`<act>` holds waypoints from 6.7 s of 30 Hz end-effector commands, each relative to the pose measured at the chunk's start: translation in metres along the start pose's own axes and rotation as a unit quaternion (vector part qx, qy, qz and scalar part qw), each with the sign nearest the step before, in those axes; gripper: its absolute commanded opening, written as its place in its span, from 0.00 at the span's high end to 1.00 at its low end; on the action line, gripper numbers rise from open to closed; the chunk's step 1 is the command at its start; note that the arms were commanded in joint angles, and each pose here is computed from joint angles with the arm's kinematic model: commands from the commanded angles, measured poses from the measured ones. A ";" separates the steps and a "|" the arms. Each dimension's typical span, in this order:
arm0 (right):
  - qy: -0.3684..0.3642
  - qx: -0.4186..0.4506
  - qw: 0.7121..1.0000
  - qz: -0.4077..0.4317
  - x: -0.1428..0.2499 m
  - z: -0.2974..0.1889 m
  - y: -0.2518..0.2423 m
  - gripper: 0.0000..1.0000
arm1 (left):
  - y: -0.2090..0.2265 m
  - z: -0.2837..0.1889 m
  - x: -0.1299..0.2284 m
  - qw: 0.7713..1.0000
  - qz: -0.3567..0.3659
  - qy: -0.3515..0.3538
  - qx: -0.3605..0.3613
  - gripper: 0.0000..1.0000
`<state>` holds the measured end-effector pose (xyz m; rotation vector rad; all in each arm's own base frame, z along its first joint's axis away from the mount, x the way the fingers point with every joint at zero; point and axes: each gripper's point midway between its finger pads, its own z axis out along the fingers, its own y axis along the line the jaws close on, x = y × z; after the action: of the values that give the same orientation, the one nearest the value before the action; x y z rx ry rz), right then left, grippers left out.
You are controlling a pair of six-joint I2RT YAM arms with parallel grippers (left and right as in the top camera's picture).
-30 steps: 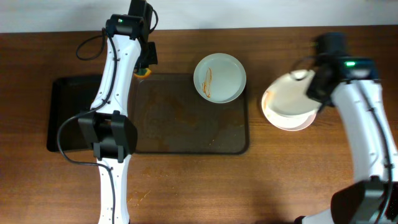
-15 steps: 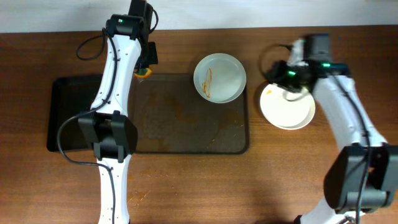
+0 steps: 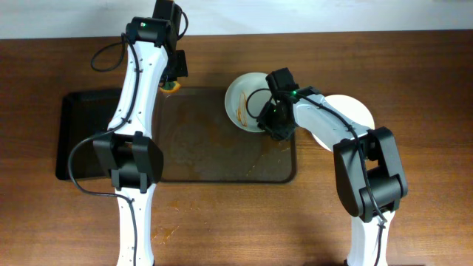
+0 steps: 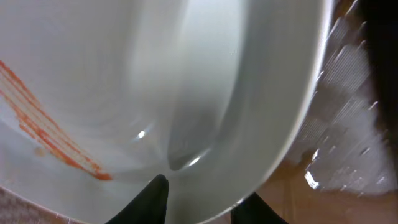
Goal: Clean dirty plates on tray and stack at the side
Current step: 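Drag the last plate to tray center with the right gripper, then scrub the last plate with the sponge in the left gripper, then lift the last plate with the right gripper and stack it on the pile, then return the sponge to the black tray with the left gripper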
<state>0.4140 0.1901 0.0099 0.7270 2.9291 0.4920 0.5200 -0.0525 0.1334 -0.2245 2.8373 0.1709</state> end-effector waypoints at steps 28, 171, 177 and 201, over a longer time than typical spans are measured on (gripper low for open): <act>0.043 0.047 0.889 -0.454 -0.002 -0.015 0.021 0.65 | 0.002 -0.007 -0.006 1.000 -0.001 -0.011 0.005 0.99; -0.076 0.074 0.994 -0.009 -0.100 -0.140 -0.191 0.20 | 0.169 -0.015 0.015 0.990 -0.121 0.068 0.003 0.99; -0.087 0.022 0.993 -0.079 -0.101 -0.154 -0.125 0.15 | 0.227 0.026 0.064 0.960 -0.198 0.153 -0.124 0.96; -0.410 -0.082 0.894 -0.162 0.003 -0.454 -0.067 0.02 | 0.118 -0.108 0.009 0.991 -0.113 -0.010 0.071 0.01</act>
<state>0.3086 0.0050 0.4168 0.2990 2.1094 0.3027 0.4632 0.0475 0.2360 -0.5334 2.7808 -0.0650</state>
